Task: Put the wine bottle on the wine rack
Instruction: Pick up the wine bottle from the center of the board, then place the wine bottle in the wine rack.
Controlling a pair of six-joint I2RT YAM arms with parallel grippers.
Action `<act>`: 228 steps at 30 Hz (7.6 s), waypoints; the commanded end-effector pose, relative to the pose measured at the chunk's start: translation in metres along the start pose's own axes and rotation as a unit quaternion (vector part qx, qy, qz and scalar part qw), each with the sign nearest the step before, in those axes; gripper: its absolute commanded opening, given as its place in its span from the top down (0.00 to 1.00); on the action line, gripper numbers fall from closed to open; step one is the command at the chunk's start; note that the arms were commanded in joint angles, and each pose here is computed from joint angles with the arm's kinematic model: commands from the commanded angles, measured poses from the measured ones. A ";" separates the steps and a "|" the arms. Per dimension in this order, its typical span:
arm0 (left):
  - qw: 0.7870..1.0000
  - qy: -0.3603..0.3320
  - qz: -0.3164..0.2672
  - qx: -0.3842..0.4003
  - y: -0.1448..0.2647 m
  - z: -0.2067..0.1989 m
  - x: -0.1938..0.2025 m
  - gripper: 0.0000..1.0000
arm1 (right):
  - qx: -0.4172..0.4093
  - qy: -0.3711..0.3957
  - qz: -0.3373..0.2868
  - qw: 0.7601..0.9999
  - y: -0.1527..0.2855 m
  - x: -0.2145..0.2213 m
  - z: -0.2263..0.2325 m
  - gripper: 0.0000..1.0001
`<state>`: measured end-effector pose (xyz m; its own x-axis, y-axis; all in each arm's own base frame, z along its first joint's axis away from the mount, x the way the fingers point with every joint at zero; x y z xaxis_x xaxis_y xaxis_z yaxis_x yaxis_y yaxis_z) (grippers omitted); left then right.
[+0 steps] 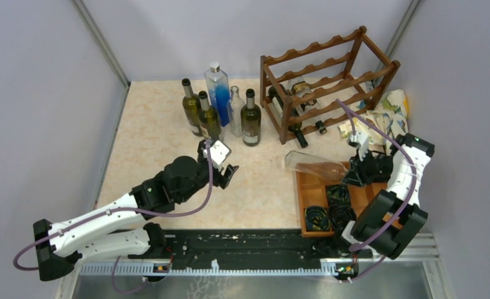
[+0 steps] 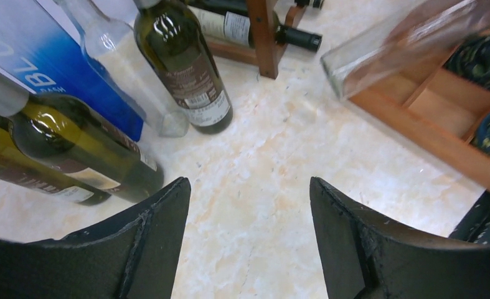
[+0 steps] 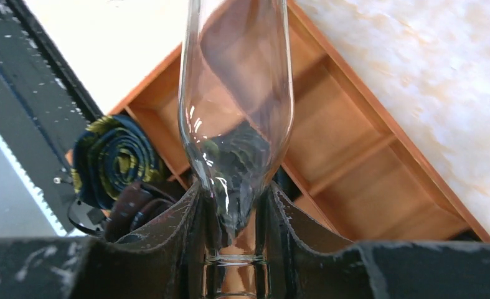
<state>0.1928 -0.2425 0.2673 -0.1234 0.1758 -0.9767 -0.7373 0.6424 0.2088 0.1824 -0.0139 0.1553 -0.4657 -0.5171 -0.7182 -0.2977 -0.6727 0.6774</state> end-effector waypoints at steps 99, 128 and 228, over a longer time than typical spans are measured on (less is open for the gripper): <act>0.969 -0.184 0.141 -0.090 -0.014 0.038 0.089 0.04 | 0.351 0.108 -0.270 0.890 -0.029 -0.065 -0.276 1.00; 0.961 -0.205 0.159 -0.097 -0.017 0.041 0.101 0.03 | 0.369 0.136 -0.308 0.866 -0.060 -0.094 -0.306 1.00; 0.898 0.386 -0.201 0.068 0.043 -0.007 -0.038 0.01 | 0.146 0.023 -0.246 0.958 -0.011 -0.092 -0.005 0.02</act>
<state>0.1632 -0.2411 0.2942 -0.2744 -0.3707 -0.8873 -0.6995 0.7101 -0.0803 0.2351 0.0351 0.2107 -0.2390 -0.1745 -0.9552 -0.6829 -0.6691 0.2931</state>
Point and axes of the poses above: each gripper's point midway between its finger pads, its own y axis back along the fingers, its own z axis along the line the jaws close on, x = y × z, the point moved 2 cm from there along y, back along the fingers, and after that the axes turned 5 degrees about y, right-handed, at the moved point
